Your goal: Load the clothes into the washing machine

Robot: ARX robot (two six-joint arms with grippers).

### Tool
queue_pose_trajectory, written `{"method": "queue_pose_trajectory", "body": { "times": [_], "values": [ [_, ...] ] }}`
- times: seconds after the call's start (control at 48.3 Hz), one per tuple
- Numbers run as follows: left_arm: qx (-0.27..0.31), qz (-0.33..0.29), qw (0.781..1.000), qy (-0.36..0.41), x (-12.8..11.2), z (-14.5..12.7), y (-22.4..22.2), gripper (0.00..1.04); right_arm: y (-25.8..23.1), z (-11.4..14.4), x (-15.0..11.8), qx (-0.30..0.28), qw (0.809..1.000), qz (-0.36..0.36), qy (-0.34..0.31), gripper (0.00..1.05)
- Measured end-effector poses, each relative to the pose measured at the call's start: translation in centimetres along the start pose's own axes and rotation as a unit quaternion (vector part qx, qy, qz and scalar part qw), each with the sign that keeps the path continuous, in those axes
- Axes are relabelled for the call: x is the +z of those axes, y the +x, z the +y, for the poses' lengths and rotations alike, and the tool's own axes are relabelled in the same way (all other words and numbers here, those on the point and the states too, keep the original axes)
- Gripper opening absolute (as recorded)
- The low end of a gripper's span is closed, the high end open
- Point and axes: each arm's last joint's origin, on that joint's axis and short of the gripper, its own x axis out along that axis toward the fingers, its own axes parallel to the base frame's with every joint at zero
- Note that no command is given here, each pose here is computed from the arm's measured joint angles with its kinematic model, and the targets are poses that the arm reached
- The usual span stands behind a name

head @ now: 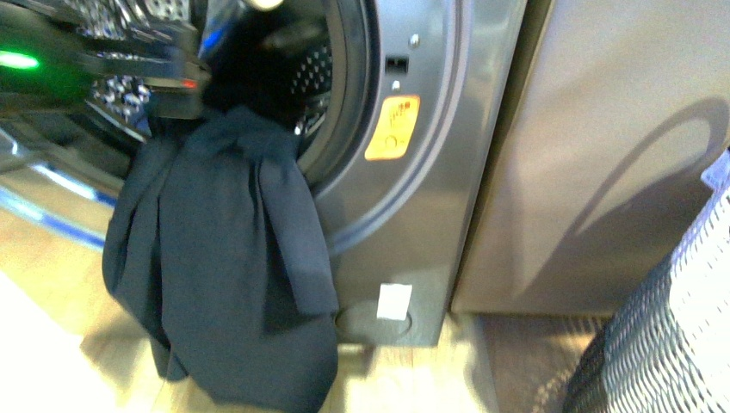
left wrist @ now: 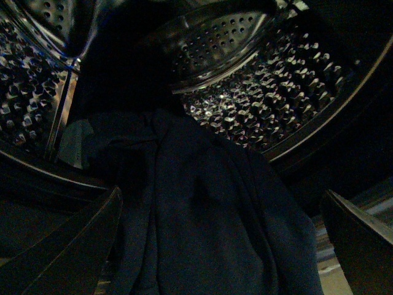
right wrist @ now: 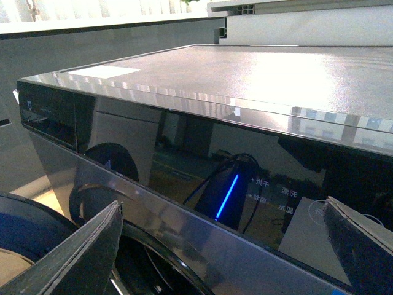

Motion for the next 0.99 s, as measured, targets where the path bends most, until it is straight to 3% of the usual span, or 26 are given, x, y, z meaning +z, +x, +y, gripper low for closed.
{"method": "queue_pose_trajectory", "body": {
  "times": [0.559, 0.767, 0.891, 0.994],
  "values": [
    [-0.028, -0.142, 0.989, -0.010, 4.7, 1.2, -12.6, 0.98, 0.0, 0.0, 0.0, 0.000, 1.000, 0.000, 0.000, 0.97],
    [-0.018, -0.173, 0.985, -0.011, 4.0, 1.1, -15.6, 0.98, 0.0, 0.0, 0.0, 0.000, 1.000, 0.000, 0.000, 0.97],
    [0.071, -0.113, 0.990, -0.035, 1.6, 0.4, -17.2, 0.78, 0.0, 0.0, 0.0, 0.000, 1.000, 0.000, 0.000, 0.97],
    [0.078, -0.106, 0.991, -0.037, -0.6, 0.1, -17.7, 0.61, 0.0, 0.0, 0.0, 0.000, 1.000, -0.001, 0.000, 0.97]
  ]
}}
